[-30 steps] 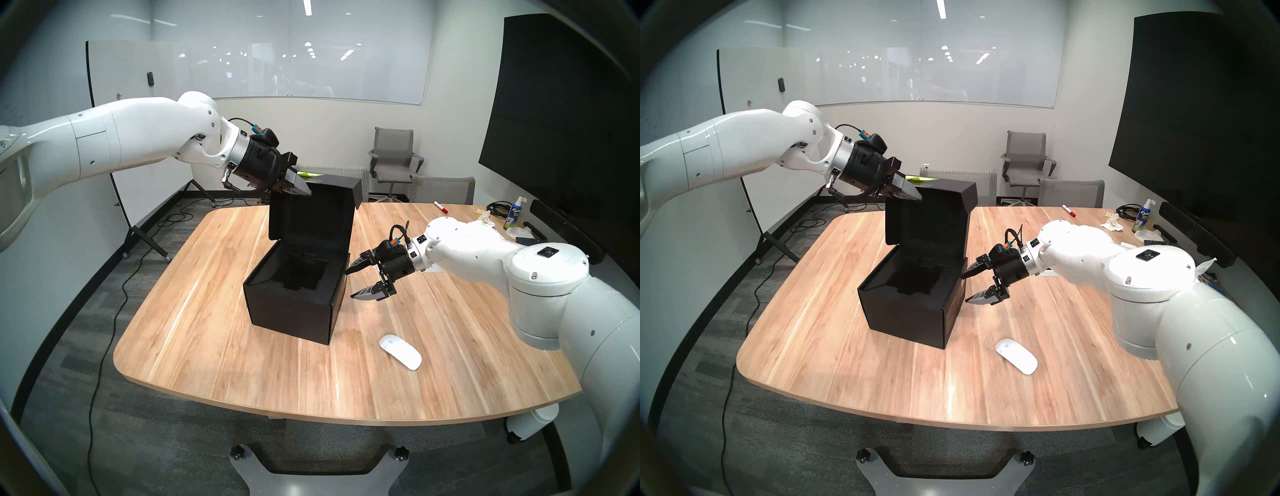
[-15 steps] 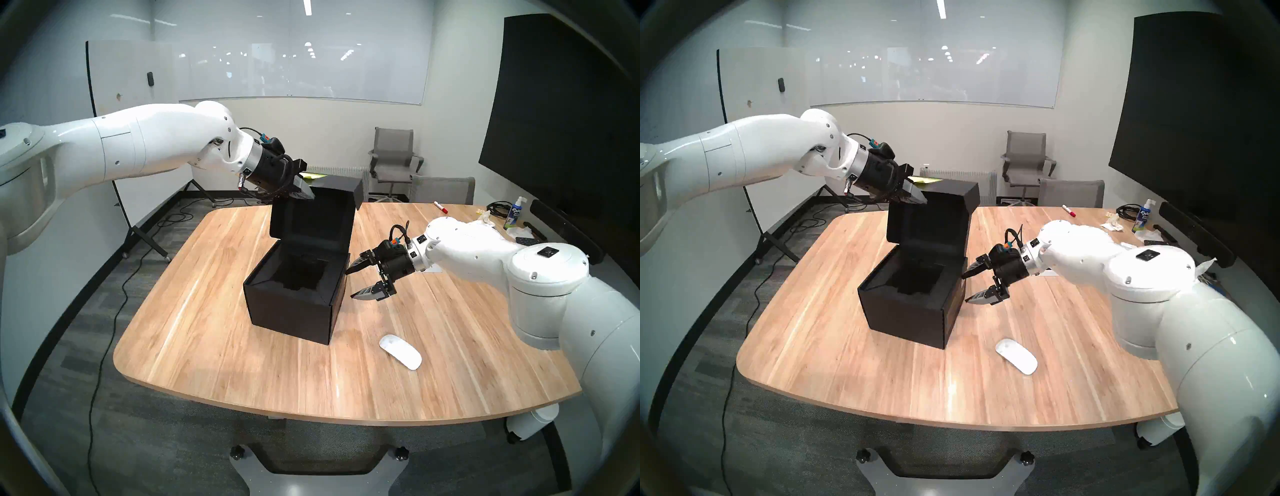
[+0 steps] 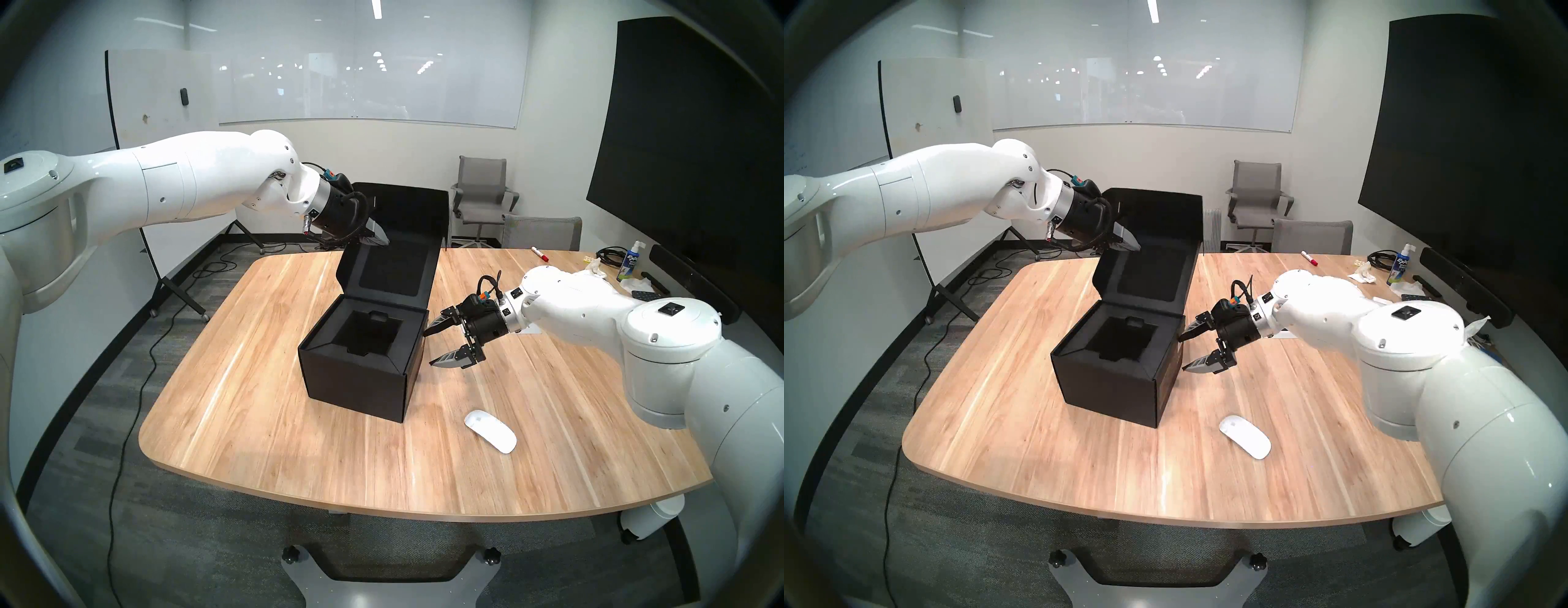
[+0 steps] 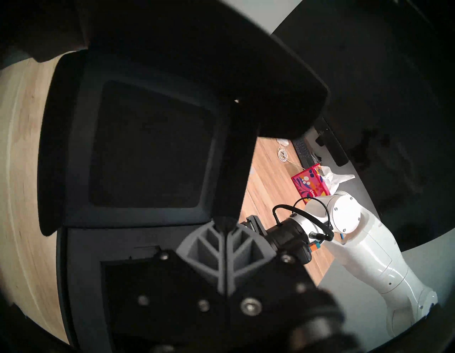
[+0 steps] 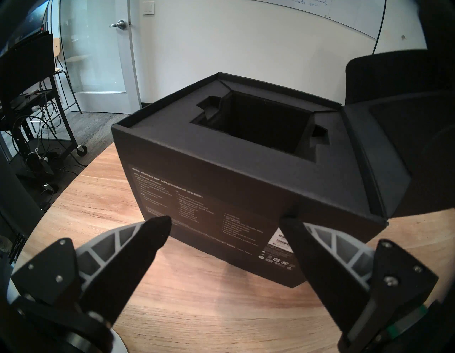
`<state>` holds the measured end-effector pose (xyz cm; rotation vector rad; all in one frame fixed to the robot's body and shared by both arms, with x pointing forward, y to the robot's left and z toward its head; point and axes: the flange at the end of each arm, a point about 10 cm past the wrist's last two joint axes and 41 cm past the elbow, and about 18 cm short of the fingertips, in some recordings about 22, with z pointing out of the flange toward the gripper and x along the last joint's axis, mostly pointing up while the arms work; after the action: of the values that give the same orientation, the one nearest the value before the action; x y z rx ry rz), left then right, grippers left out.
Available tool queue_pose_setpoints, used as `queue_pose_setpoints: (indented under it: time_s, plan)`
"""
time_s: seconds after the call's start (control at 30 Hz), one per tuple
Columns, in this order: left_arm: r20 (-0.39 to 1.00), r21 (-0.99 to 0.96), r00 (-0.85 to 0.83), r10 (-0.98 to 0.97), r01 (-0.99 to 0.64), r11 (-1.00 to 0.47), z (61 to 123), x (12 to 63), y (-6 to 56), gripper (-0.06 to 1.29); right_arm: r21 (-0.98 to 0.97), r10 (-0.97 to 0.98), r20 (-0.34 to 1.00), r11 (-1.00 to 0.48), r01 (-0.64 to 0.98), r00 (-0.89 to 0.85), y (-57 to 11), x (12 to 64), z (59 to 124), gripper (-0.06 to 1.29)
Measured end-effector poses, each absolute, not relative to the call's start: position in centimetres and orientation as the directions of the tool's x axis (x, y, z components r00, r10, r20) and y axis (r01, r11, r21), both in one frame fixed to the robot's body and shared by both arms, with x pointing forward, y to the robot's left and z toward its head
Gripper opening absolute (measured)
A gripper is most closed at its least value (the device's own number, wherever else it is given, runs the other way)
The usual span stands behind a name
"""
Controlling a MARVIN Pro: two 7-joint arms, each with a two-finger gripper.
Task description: Open the box and place the mouse inside
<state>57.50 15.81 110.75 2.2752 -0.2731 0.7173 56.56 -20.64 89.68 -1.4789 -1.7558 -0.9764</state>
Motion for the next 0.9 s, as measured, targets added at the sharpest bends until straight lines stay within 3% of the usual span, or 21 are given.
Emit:
queue_pose_setpoints:
  time_s: [0.57, 0.9]
  plan:
    - [0.482, 0.697, 0.876, 0.032, -0.362, -0.619, 113.0, 54.6, 21.2, -0.02, 0.138, 0.516, 0.84, 0.094, 0.986, -0.167, -20.6, 56.6, 89.6, 1.21]
    - [0.43, 0.715, 0.901, 0.051, -0.305, -0.629, 111.2, 52.9, 26.7, -0.02, 0.137, 0.517, 0.84, 0.095, 0.986, -0.167, -20.6, 56.5, 89.6, 1.21]
